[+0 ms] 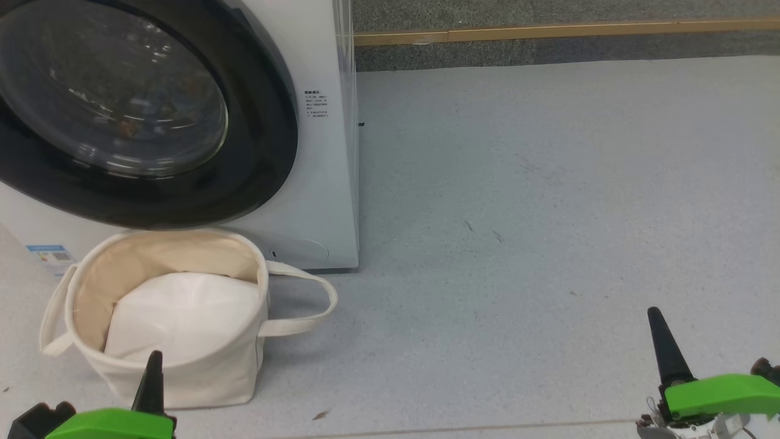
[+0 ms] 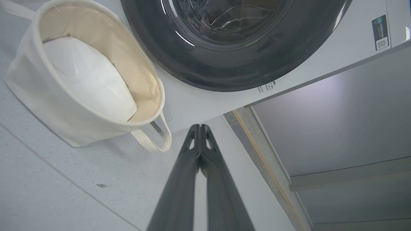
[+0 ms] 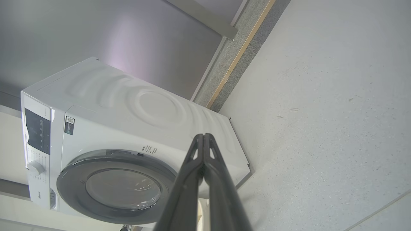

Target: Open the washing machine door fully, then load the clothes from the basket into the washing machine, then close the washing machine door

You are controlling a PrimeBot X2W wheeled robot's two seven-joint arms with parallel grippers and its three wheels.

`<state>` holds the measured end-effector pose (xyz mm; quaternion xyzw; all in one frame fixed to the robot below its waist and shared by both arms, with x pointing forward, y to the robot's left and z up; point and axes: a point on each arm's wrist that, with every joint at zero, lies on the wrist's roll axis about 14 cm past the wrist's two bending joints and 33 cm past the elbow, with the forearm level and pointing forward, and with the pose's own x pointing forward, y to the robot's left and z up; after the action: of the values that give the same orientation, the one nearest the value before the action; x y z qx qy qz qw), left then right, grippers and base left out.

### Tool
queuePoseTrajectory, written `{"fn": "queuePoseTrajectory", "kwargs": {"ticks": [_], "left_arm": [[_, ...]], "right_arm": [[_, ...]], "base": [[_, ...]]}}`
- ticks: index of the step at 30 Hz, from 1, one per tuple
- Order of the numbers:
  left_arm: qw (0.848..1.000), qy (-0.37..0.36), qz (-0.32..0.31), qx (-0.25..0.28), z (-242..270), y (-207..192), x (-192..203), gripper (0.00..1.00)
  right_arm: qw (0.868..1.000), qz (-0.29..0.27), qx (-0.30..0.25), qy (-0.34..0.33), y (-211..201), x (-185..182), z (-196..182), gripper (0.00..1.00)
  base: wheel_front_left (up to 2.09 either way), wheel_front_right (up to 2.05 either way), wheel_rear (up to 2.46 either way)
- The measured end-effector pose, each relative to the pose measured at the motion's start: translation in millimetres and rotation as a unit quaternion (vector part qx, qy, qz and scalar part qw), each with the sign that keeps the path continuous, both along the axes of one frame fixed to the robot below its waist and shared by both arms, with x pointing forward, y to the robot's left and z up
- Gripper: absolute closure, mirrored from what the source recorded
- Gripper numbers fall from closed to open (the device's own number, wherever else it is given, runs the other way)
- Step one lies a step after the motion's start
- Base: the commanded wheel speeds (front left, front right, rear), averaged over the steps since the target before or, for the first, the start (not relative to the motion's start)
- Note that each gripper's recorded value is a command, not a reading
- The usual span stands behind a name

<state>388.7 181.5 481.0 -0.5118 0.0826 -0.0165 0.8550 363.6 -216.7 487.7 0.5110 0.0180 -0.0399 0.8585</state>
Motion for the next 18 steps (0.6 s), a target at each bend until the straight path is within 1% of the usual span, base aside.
{"fn": "queuePoseTrajectory", "kwargs": {"ticks": [18], "left_arm": [[0.995, 0.0, 0.027, -0.099, 2.7, 2.5, -1.0, 1.0]], "right_arm": [[0.995, -0.005, 0.097, -0.006, 1.0, 7.1, 0.3, 1.0]], "base": [[0.0, 0.0, 0.0]]}}
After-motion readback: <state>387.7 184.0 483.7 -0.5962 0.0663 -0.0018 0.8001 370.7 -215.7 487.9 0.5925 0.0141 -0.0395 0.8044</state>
